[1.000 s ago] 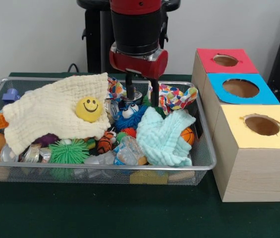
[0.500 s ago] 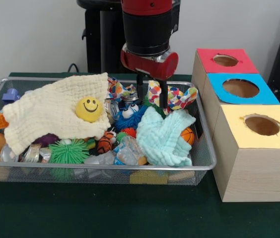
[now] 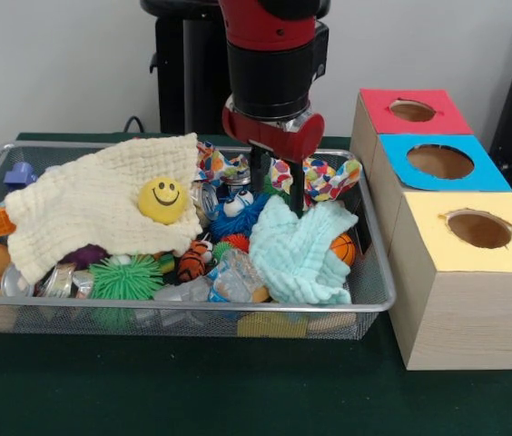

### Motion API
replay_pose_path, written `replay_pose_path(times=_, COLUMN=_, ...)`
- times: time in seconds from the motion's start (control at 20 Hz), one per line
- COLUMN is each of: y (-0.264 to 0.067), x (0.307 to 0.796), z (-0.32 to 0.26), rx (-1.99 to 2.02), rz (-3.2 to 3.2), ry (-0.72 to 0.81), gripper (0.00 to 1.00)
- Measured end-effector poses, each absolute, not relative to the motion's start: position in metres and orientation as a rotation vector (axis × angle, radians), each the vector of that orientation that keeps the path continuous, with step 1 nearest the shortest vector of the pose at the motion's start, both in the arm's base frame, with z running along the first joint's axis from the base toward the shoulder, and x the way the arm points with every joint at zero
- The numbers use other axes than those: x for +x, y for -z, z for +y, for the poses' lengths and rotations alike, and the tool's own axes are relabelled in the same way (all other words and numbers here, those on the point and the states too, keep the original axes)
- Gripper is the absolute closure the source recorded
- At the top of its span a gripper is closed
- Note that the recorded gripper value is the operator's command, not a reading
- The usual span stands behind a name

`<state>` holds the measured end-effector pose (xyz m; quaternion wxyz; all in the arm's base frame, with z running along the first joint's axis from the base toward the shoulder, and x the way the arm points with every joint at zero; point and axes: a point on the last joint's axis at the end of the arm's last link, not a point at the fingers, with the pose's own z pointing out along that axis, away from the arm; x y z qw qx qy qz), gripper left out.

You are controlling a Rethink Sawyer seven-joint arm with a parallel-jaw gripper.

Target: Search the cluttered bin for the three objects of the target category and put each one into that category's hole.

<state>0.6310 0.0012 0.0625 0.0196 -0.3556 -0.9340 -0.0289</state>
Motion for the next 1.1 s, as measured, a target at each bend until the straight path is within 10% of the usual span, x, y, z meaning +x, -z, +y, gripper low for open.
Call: replay_pose_path(times=1.1, y=-0.049, x=0.622, z=-0.049, rx=-1.201, rz=-2.847, ry=0.039, gripper=0.00)
